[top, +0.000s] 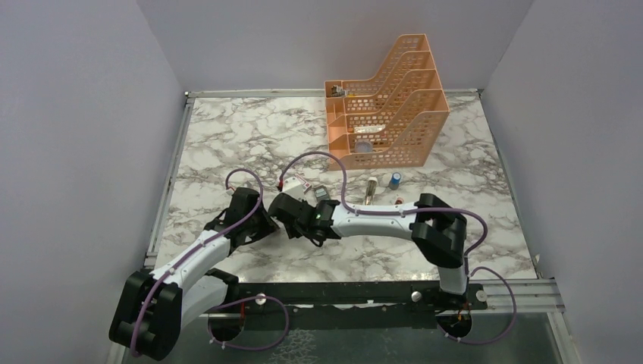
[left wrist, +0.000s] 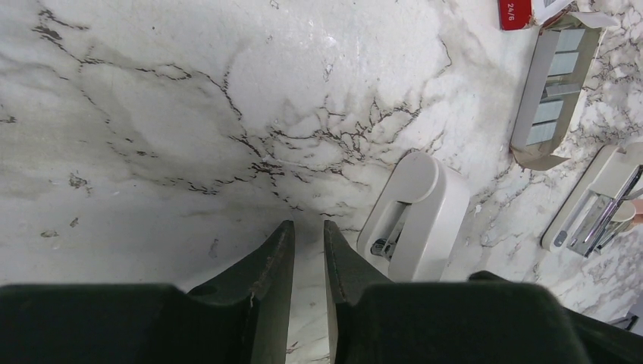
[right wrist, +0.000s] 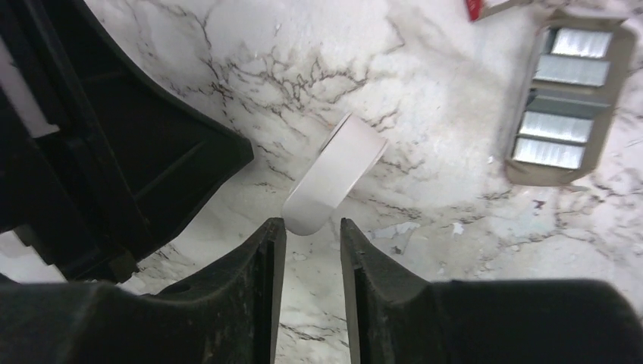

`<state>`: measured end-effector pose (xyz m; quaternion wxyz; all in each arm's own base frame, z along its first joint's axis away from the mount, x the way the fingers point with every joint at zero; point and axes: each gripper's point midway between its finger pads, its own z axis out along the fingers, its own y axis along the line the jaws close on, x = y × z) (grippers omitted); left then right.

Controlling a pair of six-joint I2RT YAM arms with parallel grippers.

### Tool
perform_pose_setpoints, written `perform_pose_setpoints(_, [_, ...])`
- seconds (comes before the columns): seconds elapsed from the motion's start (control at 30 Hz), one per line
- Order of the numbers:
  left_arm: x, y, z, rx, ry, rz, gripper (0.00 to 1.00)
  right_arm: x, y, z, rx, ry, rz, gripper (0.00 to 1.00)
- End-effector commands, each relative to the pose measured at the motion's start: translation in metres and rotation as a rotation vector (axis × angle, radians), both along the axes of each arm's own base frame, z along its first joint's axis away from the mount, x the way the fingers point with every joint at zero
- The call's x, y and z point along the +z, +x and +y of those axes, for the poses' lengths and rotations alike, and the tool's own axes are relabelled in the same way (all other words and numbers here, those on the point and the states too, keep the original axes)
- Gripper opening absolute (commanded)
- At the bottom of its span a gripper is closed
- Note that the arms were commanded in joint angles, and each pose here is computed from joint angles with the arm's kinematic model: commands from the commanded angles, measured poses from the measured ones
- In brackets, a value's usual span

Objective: Load the staples into the stapler

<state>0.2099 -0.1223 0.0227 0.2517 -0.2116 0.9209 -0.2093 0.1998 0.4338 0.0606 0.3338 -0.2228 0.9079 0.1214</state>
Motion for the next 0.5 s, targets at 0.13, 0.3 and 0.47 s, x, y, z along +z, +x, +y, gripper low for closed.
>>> perform_pose_setpoints(0.13, [0.009,0.005,0.0,-0.012,-0.002,-0.037,0.24,0.068,0.026,-0.022,-0.086,0.127,-0.104,0.43])
perform_pose_setpoints(0.3, [0.031,0.011,-0.009,-0.05,-0.048,-0.1,0.27,0.086,0.046,-0.071,-0.198,0.125,-0.129,0.44])
perform_pose_setpoints(0.47, [0.08,0.022,-0.026,-0.15,-0.111,-0.238,0.5,0.119,0.083,-0.145,-0.345,0.139,-0.176,0.47])
